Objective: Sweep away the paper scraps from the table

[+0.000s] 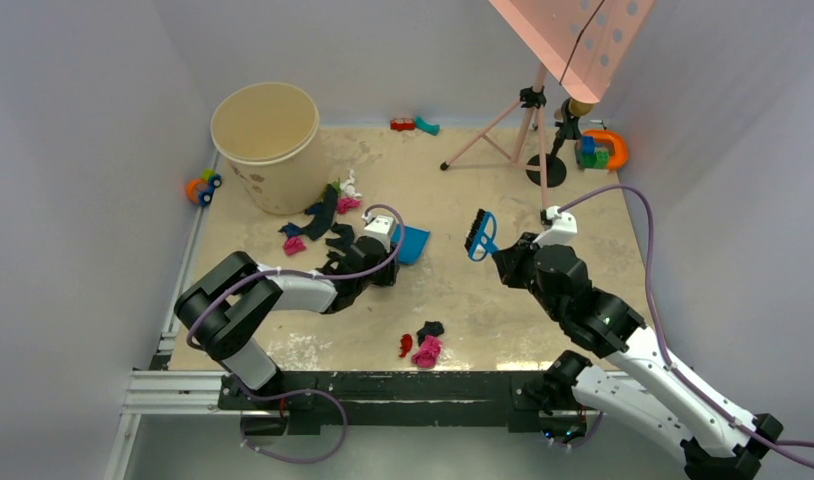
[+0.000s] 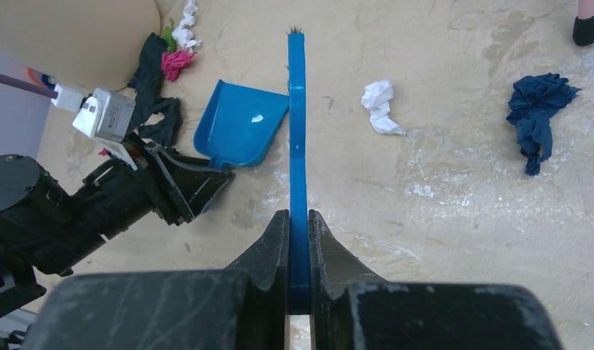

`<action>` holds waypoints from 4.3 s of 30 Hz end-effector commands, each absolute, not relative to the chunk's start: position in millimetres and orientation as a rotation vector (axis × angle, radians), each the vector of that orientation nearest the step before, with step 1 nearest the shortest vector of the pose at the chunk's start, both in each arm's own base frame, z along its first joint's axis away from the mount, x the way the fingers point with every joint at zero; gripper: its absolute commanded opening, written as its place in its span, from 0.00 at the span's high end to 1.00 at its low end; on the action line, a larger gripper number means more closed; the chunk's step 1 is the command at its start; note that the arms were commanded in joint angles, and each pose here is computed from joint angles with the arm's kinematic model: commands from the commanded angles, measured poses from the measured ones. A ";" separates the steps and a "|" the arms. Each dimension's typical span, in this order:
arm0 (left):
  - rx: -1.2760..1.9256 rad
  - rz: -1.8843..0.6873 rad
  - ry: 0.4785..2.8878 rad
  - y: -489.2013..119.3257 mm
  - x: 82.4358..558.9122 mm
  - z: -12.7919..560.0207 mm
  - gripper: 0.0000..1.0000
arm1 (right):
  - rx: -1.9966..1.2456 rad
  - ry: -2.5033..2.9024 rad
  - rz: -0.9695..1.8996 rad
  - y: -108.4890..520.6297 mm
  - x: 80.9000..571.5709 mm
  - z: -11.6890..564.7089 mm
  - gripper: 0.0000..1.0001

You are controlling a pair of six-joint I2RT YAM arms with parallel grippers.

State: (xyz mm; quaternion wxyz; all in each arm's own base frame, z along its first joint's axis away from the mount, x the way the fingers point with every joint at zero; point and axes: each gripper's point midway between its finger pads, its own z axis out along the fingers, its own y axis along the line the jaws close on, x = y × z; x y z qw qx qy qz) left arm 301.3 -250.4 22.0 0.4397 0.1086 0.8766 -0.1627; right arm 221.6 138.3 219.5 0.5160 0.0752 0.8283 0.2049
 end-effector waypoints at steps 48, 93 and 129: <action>0.208 -0.292 2.113 -188.8 265.6 123.6 1.00 | -0.161 2.616 -0.656 99.1 329.2 84.2 1.00; -0.113 -0.072 1.972 -117.0 262.8 153.9 1.00 | -1.216 2.633 0.764 280.8 96.9 121.6 1.00; -0.079 -0.096 1.983 -123.7 262.9 154.1 1.00 | -0.674 2.620 0.577 234.8 115.5 201.8 1.00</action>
